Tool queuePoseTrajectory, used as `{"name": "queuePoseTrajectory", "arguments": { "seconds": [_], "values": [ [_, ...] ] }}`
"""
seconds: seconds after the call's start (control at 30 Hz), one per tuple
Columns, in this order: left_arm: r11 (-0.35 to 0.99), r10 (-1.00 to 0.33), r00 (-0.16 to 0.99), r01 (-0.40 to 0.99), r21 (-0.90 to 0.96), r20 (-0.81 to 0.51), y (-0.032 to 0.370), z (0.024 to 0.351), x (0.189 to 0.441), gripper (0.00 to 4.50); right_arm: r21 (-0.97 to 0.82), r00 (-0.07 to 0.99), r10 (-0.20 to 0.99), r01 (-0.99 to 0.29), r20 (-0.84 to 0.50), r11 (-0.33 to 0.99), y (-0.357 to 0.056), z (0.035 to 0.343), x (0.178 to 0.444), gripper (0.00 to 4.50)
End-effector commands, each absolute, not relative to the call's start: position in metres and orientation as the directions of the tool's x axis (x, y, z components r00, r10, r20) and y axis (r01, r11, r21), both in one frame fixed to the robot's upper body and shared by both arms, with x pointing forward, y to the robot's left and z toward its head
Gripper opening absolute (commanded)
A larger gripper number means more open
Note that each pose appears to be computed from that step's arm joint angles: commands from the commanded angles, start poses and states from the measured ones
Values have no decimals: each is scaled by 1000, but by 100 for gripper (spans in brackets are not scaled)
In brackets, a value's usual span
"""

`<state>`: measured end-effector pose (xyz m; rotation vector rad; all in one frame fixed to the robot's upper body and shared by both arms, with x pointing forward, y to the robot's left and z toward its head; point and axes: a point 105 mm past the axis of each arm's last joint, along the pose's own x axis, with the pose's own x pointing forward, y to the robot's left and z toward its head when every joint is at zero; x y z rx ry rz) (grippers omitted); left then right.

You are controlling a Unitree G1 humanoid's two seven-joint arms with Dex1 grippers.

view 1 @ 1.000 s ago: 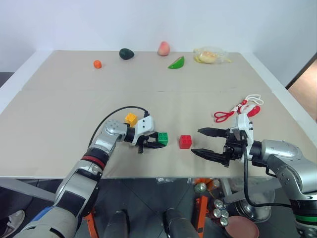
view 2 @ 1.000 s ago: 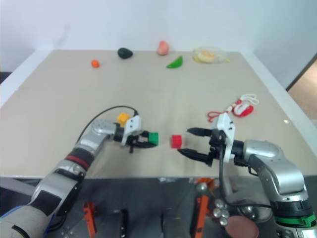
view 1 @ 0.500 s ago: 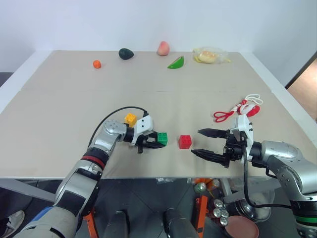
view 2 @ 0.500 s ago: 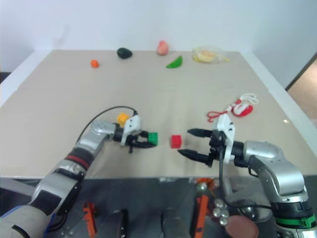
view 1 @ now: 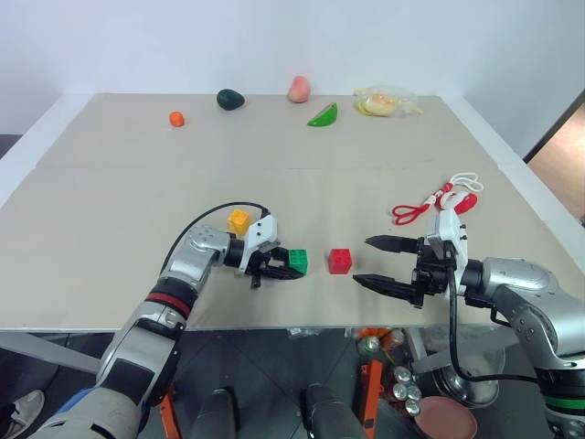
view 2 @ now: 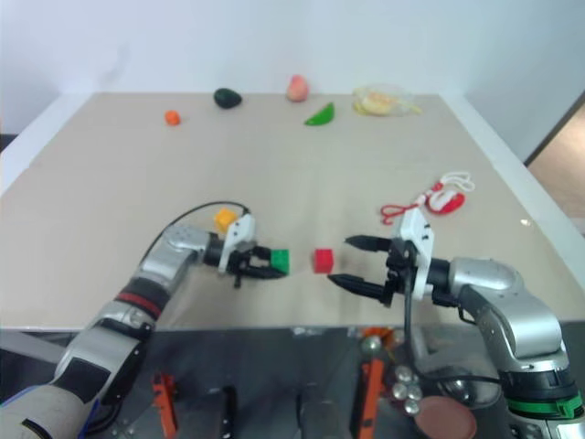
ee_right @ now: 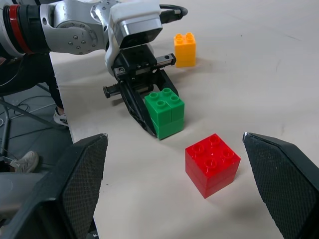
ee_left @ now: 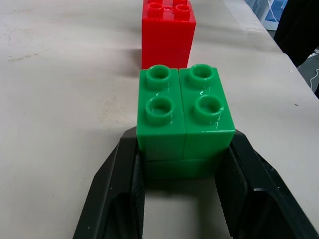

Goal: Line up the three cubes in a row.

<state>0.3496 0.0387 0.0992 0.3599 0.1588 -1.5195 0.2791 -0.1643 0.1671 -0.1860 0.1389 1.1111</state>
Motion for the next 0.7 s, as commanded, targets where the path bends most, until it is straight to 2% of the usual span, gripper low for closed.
{"name": "queuePoseTrajectory", "arguments": {
  "seconds": [0.03,0.13,0.43,0.47,0.5,0.6,0.7],
  "values": [
    [74,-927,145,975,211,-347,45,95,361,133,-118,436,880,-899,-188,421,-165,177,278,450],
    [88,-923,176,962,257,-342,44,96,365,133,-118,436,879,-900,-190,421,-165,177,278,450],
    [42,-932,120,974,224,-343,42,92,359,133,-117,440,878,-898,-190,425,-166,177,278,450],
    [39,-934,111,977,211,-339,42,92,358,241,-117,440,878,-898,-190,425,-166,177,278,450],
    [31,-937,95,981,192,-336,42,93,356,261,-117,441,877,-897,-190,425,-166,177,278,450],
    [16,-942,71,986,167,-328,42,94,354,365,-118,440,878,-898,-190,425,-166,177,278,450],
    [-5,-949,44,988,154,-313,40,97,350,447,-118,438,879,-899,-189,422,-165,178,279,450]
  ]
}}
